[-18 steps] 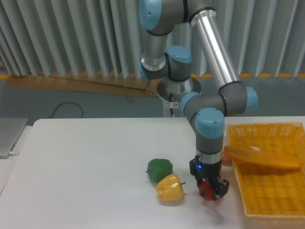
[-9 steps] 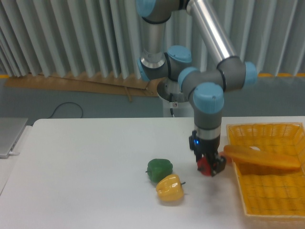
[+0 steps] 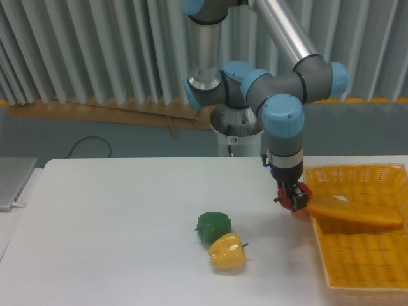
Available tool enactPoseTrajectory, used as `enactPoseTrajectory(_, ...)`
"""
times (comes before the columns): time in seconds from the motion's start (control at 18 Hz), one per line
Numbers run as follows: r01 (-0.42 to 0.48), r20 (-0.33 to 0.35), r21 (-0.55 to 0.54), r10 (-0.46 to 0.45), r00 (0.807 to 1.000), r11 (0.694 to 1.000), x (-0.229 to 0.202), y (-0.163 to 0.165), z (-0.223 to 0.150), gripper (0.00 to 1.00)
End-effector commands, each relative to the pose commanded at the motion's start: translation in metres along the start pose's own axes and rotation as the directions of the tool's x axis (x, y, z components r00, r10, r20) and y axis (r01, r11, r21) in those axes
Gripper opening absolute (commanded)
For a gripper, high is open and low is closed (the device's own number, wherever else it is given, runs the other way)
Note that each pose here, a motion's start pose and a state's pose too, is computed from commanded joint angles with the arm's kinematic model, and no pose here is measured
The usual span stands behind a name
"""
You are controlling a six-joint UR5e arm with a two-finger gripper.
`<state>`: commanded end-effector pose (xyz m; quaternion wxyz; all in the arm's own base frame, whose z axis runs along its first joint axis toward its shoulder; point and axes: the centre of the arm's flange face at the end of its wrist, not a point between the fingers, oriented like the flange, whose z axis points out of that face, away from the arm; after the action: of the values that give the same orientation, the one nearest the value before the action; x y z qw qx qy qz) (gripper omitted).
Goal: Place the red peppers in a basket
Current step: 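Lift the red pepper and carry it over the basket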
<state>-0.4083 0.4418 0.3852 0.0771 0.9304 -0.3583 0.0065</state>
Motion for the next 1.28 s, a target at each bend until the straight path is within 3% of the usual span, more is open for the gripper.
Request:
enactPoseTrajectory(0.17, 0.0, 0.006, 0.054, 0.0, 1.0, 0.999, 0.0, 0.02, 0.0, 0.52)
enactPoseTrajectory(0.44, -0.12, 0.035, 0.163, 0.115, 0.993, 0.979, -0.002, 0.049, 0.009, 0.52)
enactPoseTrajectory(0.61, -0.117, 0.035, 0.164, 0.112, 0.993, 0.98, -0.002, 0.061, 0.01, 0.52)
enactPoseTrajectory(0.78, -0.188, 0.045, 0.167, 0.183, 0.982, 0.968, 0.004, 0.093, 0.009, 0.52)
enactPoseTrajectory(0.94, -0.202, 0.05, 0.166, 0.196, 0.979, 0.965, 0.008, 0.123, 0.011, 0.52)
enactPoseTrajectory(1.28, -0.245, 0.06, 0.164, 0.238, 0.969, 0.956, 0.011, 0.149, 0.016, 0.52)
